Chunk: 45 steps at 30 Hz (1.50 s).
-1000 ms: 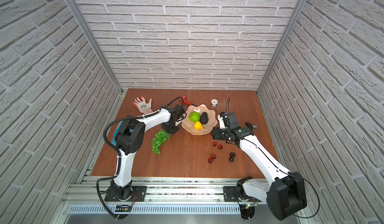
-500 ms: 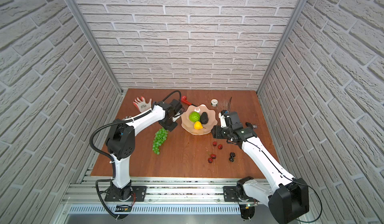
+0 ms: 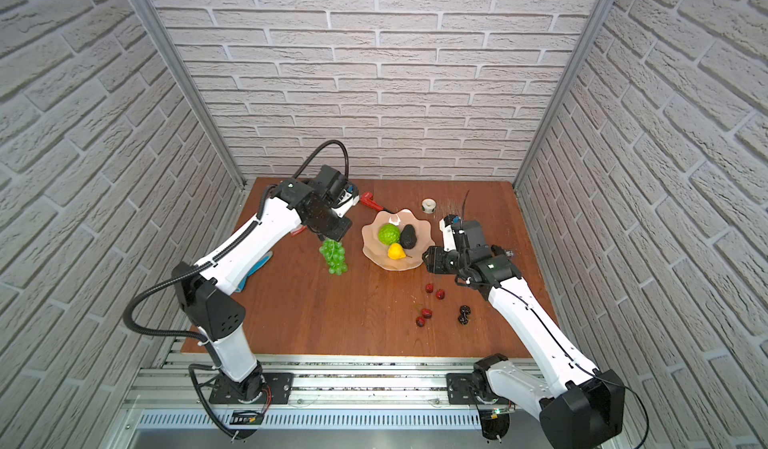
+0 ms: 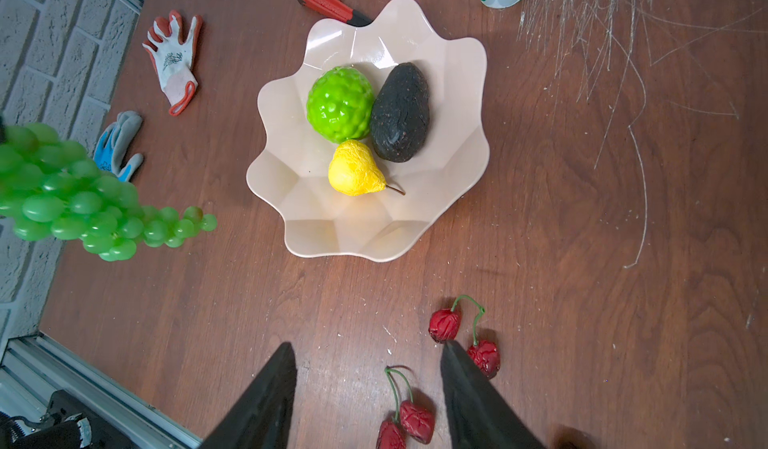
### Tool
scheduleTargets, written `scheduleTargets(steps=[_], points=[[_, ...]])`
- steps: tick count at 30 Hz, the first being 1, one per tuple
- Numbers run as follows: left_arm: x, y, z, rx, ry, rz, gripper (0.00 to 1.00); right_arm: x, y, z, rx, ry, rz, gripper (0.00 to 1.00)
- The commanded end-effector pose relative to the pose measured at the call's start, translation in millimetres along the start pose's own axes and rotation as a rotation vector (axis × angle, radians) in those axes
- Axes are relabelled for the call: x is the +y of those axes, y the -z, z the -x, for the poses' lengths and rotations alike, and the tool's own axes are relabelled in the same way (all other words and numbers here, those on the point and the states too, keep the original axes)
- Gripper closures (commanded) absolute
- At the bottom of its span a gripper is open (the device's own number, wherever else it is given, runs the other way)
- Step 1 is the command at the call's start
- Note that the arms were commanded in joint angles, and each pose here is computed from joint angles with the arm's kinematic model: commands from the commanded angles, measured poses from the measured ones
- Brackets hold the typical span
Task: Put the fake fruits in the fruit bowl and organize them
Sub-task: 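Lift the grape bunch and carry it over the bowl with the left gripper, then lower the grape bunch into the bowl with the left gripper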
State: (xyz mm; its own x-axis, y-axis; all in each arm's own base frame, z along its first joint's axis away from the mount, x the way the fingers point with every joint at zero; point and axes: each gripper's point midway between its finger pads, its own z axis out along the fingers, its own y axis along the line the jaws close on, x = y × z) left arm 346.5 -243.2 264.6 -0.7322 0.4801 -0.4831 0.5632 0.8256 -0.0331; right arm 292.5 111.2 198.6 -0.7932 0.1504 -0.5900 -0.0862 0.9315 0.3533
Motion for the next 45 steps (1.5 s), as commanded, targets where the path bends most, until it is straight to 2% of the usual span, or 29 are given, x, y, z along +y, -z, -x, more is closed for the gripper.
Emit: scheduleTargets(steps=[1, 9, 17, 25, 36, 45], points=[[-20.4, 31.0, 19.2, -0.077, 0.048, -0.123, 1.0, 8.6, 8.9, 13.8, -0.059, 0.025, 0.026, 0.42], [-58.0, 34.4, 70.7, -0.191, 0.071, -0.302, 1.0, 8.4, 5.7, 20.2, -0.084, 0.013, 0.023, 0.42], [-98.0, 10.6, 111.4, -0.267, 0.088, -0.442, 1.0, 0.3, -0.5, 23.2, -0.111, 0.003, -0.012, 0.42], [-128.9, -16.0, 134.0, -0.293, 0.125, -0.565, 1.0, -8.7, -0.2, 17.3, -0.106, 0.024, -0.051, 0.41], [-138.0, -60.7, 138.8, -0.298, 0.141, -0.57, 1.0, -12.6, -9.4, 6.6, -0.068, 0.044, -0.057, 0.41], [-141.2, -85.3, 116.2, -0.229, 0.183, -0.617, 1.0, -14.1, -18.7, 5.6, -0.048, 0.052, -0.059, 0.41]])
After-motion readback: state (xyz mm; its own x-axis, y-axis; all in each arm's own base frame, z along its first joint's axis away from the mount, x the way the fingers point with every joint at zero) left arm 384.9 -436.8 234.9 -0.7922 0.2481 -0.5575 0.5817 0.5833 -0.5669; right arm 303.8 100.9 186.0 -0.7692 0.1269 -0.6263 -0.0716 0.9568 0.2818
